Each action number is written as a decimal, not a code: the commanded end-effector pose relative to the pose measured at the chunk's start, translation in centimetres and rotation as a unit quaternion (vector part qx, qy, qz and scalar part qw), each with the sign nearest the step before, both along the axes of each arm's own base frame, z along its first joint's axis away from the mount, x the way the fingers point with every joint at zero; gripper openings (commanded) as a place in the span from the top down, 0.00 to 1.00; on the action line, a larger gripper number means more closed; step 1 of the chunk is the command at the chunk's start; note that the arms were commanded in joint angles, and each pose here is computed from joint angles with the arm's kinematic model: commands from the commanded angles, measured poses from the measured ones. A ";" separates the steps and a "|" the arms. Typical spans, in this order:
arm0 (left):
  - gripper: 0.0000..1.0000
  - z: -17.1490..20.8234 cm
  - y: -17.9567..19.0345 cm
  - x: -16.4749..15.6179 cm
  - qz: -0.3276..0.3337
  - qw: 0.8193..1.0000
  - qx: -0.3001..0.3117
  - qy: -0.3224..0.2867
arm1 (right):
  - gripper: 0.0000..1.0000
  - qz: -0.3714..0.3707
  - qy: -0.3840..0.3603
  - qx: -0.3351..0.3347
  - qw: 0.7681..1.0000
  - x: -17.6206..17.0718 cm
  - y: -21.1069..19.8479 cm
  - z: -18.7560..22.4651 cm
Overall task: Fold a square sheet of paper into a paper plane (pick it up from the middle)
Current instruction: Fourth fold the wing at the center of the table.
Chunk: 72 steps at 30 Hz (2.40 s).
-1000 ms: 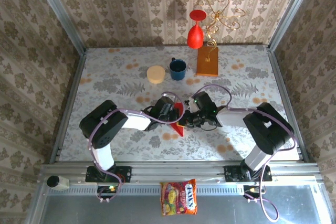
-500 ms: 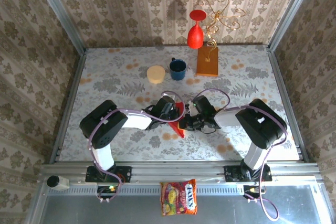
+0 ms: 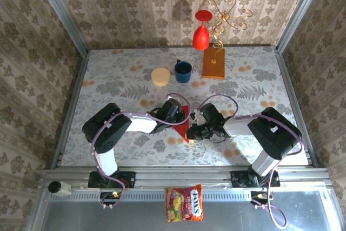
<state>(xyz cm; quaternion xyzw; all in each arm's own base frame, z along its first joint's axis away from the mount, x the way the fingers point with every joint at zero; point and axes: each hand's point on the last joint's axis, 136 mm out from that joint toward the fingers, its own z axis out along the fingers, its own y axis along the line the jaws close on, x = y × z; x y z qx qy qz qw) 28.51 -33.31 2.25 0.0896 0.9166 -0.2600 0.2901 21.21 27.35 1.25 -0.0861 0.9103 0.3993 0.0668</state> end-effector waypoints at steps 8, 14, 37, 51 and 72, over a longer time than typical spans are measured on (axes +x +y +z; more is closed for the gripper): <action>1.00 -5.3 4.2 -1.1 0.040 0.993 0.099 0.052 | 1.00 0.036 0.104 -0.084 0.990 -7.7 -3.9 -3.9; 1.00 -5.7 5.0 -1.4 0.059 0.990 0.107 0.065 | 1.00 0.036 0.109 -0.095 0.989 -8.5 -4.8 -3.1; 1.00 -4.9 6.8 -3.7 0.144 0.977 0.126 0.093 | 1.00 -0.026 0.043 -0.010 0.999 2.0 0.7 1.8; 0.94 2.3 3.0 -1.3 0.064 0.997 0.036 0.000 | 1.00 -0.066 0.104 -0.061 0.991 -0.6 -2.7 -4.3; 1.00 1.1 -0.4 -5.8 0.035 0.991 -0.119 0.042 | 1.00 -0.078 0.127 -0.071 0.986 -1.3 -3.5 -5.7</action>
